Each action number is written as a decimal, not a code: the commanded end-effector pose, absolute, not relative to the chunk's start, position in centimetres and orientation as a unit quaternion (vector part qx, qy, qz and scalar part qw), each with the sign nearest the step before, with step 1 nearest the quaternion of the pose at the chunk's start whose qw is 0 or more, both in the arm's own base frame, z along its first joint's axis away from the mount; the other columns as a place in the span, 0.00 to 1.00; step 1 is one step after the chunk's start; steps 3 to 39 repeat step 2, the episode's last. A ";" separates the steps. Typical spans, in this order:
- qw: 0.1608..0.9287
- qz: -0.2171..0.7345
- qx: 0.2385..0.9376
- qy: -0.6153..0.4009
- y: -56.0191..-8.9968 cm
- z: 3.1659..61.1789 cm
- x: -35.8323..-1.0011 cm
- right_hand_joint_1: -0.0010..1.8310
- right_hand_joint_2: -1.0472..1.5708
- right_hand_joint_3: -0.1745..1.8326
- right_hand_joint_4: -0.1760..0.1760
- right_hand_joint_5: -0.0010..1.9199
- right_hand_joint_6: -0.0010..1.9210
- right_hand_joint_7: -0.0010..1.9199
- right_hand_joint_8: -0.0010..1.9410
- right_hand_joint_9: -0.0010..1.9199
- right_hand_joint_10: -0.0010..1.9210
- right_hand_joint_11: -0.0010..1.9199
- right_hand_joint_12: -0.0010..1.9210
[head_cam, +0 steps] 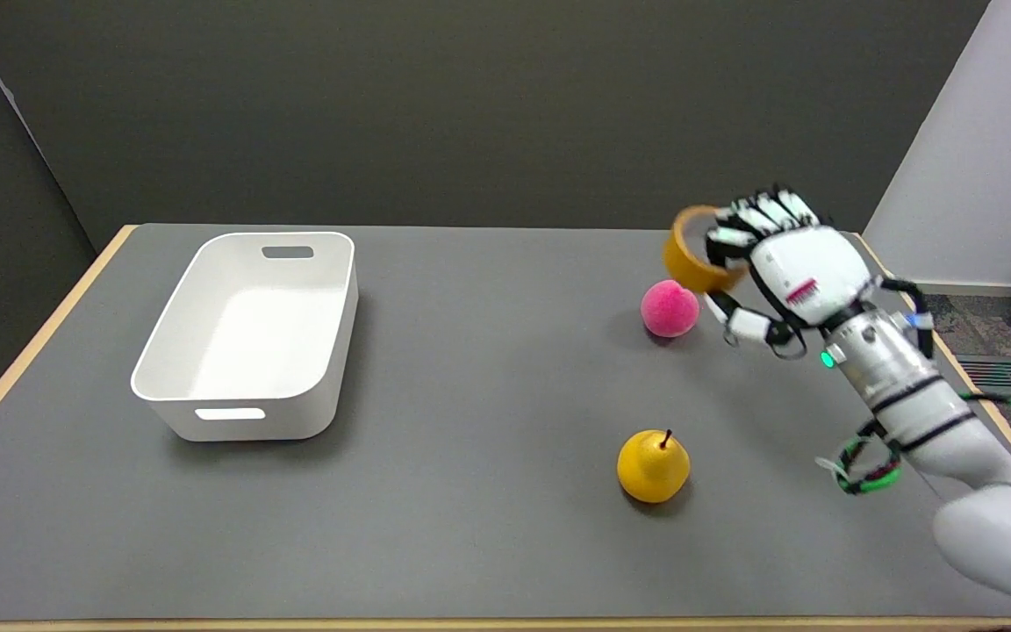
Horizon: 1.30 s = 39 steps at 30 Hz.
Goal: Pick up yellow tape.
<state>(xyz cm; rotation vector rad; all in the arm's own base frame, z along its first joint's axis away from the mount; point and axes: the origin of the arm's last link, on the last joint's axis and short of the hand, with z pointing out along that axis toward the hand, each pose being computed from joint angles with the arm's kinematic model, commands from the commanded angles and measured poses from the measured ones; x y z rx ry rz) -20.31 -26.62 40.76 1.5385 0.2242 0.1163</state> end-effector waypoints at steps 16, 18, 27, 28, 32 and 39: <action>0.564 0.130 0.799 0.166 -37.1 27.0 -12.8 0.48 0.79 0.35 0.98 0.37 0.79 0.19 0.20 0.08 0.32 0.00 0.47; 0.564 0.130 0.799 0.166 -37.1 27.0 -12.8 0.48 0.79 0.35 0.98 0.37 0.79 0.19 0.20 0.08 0.32 0.00 0.47; 0.564 0.130 0.799 0.166 -37.1 27.0 -12.8 0.48 0.79 0.35 0.98 0.37 0.79 0.19 0.20 0.08 0.32 0.00 0.47; 0.564 0.130 0.799 0.166 -37.1 27.0 -12.8 0.48 0.79 0.35 0.98 0.37 0.79 0.19 0.20 0.08 0.32 0.00 0.47; 0.564 0.130 0.799 0.166 -37.1 27.0 -12.8 0.48 0.79 0.35 0.98 0.37 0.79 0.19 0.20 0.08 0.32 0.00 0.47; 0.564 0.130 0.799 0.166 -37.1 27.0 -12.8 0.48 0.79 0.35 0.98 0.37 0.79 0.19 0.20 0.08 0.32 0.00 0.47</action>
